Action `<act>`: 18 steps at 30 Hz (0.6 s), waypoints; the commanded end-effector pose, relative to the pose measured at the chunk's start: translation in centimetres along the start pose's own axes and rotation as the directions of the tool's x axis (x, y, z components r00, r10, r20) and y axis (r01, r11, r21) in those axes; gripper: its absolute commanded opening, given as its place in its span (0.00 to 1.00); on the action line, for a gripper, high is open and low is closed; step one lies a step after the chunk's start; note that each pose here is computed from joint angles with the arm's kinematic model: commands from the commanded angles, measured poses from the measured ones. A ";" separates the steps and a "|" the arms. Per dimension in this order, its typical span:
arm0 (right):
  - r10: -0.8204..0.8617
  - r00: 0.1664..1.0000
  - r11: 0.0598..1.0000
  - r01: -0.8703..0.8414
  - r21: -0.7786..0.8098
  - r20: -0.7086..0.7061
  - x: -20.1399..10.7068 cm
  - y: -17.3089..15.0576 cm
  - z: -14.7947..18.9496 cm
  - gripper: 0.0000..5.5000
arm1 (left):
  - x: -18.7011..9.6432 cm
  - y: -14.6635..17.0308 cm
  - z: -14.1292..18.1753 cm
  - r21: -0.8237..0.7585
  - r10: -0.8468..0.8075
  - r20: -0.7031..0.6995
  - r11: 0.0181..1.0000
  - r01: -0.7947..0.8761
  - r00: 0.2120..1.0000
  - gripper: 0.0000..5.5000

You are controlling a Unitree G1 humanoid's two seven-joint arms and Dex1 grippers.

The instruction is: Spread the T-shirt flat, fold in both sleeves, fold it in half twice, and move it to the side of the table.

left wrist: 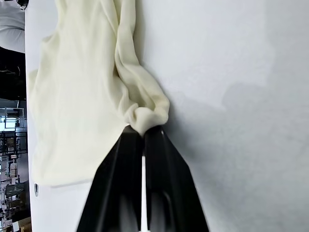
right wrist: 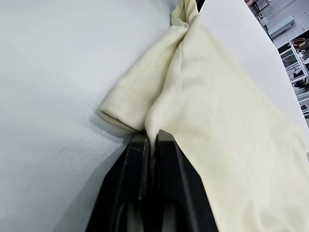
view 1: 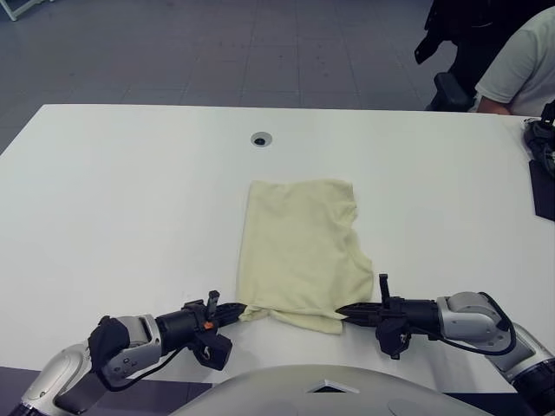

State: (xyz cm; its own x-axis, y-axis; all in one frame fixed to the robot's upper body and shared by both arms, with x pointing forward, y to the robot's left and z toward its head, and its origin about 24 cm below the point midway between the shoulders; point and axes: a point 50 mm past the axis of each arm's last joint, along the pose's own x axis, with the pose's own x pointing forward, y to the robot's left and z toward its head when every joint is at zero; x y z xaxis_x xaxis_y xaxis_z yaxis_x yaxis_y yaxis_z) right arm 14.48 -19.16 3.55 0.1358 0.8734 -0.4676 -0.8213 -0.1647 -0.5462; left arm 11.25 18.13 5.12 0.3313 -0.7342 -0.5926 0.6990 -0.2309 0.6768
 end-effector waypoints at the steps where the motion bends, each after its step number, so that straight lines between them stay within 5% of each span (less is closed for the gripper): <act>1: -0.041 0.999 0.967 0.038 0.251 0.007 -1.3 -0.9 -0.6 0.00 | -0.8 -1.0 1.0 -0.268 -0.060 0.062 0.960 0.075 0.996 0.00; 7: -0.029 0.968 0.766 -0.138 0.628 0.248 -4.1 -2.2 2.1 0.00 | -4.0 0.5 3.0 -0.602 -0.072 0.251 0.769 0.214 0.965 0.00; 18: -0.055 0.914 0.657 -0.270 0.704 0.402 -7.1 -3.1 5.6 0.00 | -7.1 1.9 5.5 -0.639 -0.089 0.364 0.701 0.318 0.927 0.00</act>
State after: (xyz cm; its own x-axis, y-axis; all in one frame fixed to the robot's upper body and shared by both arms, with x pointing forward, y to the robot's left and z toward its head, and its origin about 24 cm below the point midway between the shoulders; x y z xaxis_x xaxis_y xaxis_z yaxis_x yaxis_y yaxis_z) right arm 13.03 -22.32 12.06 -0.0410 0.9930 -0.1108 -0.9648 -0.0105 0.2628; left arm 6.70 19.22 12.77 0.0153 -0.8962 -0.4434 0.9999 0.0125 0.0092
